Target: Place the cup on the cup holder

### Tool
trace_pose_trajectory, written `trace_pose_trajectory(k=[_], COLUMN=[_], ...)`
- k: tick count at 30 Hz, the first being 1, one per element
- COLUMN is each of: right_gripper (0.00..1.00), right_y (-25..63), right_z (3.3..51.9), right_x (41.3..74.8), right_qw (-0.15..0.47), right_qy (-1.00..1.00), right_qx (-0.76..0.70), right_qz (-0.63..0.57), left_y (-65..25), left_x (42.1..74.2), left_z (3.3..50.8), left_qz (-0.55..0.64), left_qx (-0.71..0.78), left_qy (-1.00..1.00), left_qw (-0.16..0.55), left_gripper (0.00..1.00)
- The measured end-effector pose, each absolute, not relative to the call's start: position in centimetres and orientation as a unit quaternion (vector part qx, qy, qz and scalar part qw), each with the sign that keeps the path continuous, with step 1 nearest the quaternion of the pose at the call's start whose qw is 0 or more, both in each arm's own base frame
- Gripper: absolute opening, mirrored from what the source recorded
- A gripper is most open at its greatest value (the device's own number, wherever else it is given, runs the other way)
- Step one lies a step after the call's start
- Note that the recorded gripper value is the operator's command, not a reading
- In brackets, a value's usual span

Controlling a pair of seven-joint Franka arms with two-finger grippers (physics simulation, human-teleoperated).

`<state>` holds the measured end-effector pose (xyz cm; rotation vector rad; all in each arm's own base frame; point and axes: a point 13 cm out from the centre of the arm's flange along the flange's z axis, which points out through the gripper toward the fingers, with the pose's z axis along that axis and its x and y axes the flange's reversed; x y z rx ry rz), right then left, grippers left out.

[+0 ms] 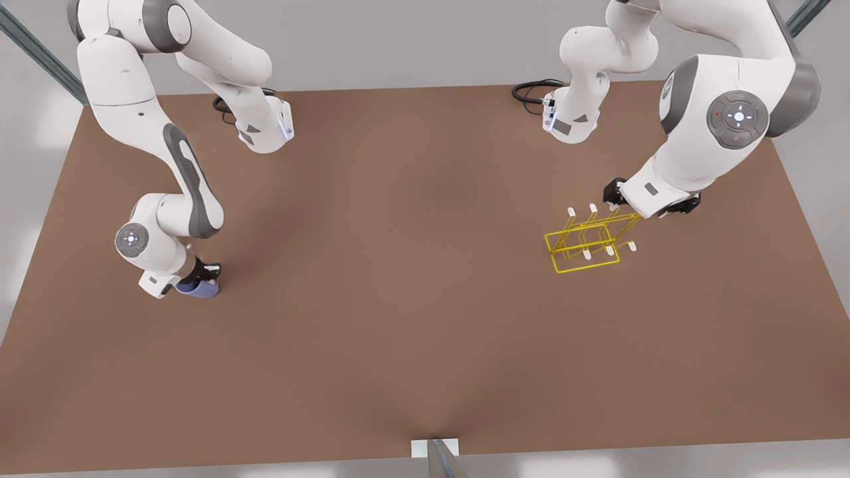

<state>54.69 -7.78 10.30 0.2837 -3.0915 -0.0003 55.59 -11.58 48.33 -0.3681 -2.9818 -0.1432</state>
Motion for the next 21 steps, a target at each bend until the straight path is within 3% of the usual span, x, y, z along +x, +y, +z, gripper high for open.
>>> trace_pose_trajectory(k=[6,11,15,21], right_gripper=[0.21,0.21,0.21,0.21], right_y=[-7.0,-2.1,3.1,17.7], right_z=[18.3,22.3,24.5,22.3], right_x=[62.0,65.0,65.0,61.0], right_qw=[-0.020,-0.022,-0.007,0.065], right_qy=[-0.993,-0.990,-0.988,-0.965], right_qx=[0.114,0.141,0.142,0.143], right_qz=[0.013,0.000,-0.052,-0.208], left_y=[-11.5,-11.6,-11.6,-11.8], left_x=[55.6,55.4,55.2,54.9], left_z=[48.3,48.3,48.3,48.2], left_qz=[-0.048,-0.048,-0.048,-0.049], left_qx=[-0.122,-0.122,-0.123,-0.125], left_qy=[-0.989,-0.989,-0.989,-0.988], left_qw=[0.067,0.070,0.074,0.079], left_gripper=[1.00,1.00,1.00,1.00])
